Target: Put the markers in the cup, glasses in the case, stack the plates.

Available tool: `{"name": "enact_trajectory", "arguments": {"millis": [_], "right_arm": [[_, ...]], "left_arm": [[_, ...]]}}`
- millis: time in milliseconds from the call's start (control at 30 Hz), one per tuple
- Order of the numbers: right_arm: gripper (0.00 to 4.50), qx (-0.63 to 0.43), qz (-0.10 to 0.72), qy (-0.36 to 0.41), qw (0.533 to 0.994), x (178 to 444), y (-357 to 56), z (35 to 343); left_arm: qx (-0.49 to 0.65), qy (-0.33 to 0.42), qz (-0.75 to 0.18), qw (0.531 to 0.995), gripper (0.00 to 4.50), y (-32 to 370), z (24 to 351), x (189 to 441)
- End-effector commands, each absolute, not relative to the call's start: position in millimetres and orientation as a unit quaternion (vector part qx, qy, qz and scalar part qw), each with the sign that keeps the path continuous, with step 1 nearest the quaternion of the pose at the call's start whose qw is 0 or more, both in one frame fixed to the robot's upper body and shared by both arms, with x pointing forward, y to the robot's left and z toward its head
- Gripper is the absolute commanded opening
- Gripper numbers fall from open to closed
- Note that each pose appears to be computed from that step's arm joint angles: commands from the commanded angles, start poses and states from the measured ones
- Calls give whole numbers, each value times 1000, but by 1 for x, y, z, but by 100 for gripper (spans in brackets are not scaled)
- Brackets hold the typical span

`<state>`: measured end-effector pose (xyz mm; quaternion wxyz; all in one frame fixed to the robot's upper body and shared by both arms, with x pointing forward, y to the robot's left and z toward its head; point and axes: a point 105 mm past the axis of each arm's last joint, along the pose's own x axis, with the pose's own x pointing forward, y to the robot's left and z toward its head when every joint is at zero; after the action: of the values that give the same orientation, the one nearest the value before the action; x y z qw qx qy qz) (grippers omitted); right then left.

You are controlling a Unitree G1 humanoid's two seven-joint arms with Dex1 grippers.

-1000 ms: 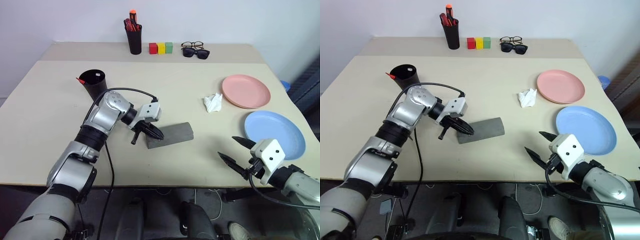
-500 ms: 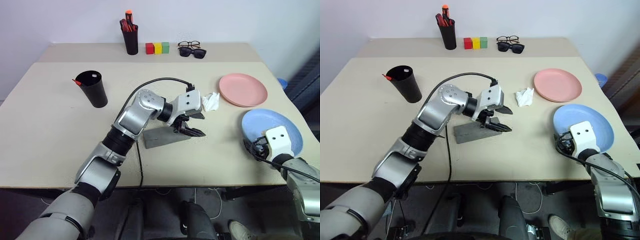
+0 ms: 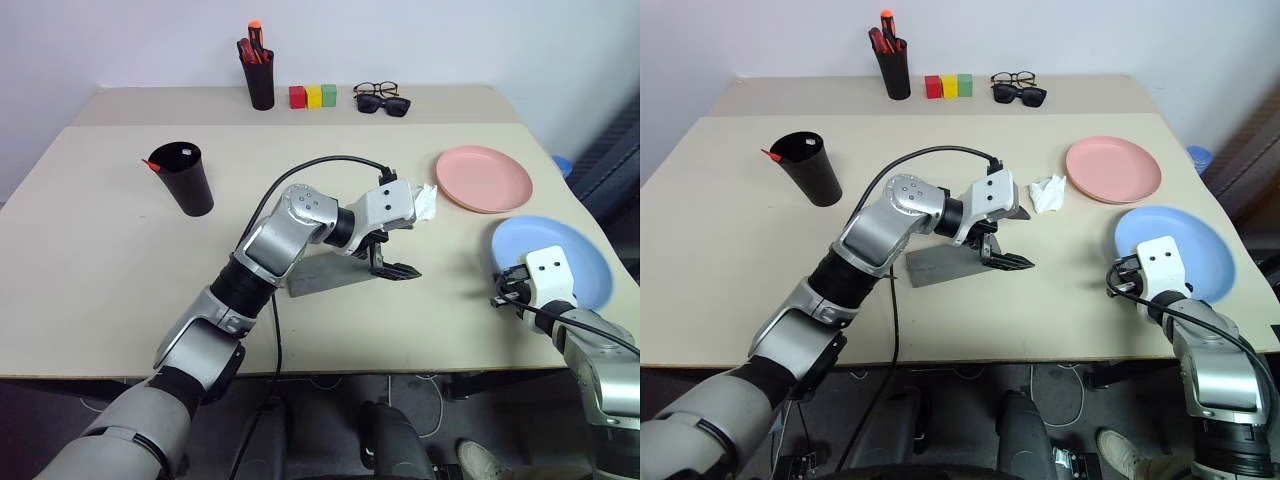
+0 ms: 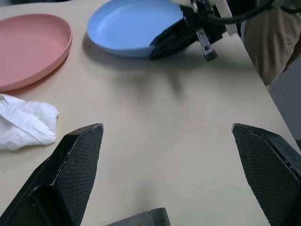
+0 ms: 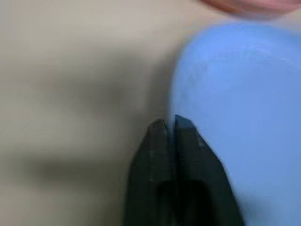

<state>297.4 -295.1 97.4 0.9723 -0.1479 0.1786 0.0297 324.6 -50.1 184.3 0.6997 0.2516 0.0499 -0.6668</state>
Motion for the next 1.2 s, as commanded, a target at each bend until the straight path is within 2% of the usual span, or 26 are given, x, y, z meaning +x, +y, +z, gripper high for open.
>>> {"name": "enact_trajectory", "arguments": {"millis": [33, 167, 300, 500, 800, 1000, 1133, 1200], "right_arm": [[3, -146, 34, 172, 974, 298, -292, 102], [3, -161, 17, 156, 974, 301, -294, 111], [3, -193, -15, 103, 976, 313, -299, 143], [3, -244, -1, 24, 969, 356, -292, 189], [3, -327, 87, 5, 941, 437, -275, 196], [3, -342, 83, 15, 936, 458, -264, 203], [135, -323, 88, 11, 942, 465, -249, 204], [246, -303, 89, -1, 949, 467, -243, 207]], "left_arm": [[252, 32, -671, 697, 450, -53, 192, 319], [251, 32, -670, 698, 450, -52, 192, 319], [247, 29, -668, 701, 450, -53, 192, 319], [237, 36, -662, 710, 450, -50, 189, 318], [212, 61, -634, 741, 450, -35, 178, 313], [211, 78, -605, 764, 450, -17, 175, 312], [203, 88, -581, 783, 450, -7, 175, 314], [202, 91, -572, 790, 450, -3, 175, 315]]}}
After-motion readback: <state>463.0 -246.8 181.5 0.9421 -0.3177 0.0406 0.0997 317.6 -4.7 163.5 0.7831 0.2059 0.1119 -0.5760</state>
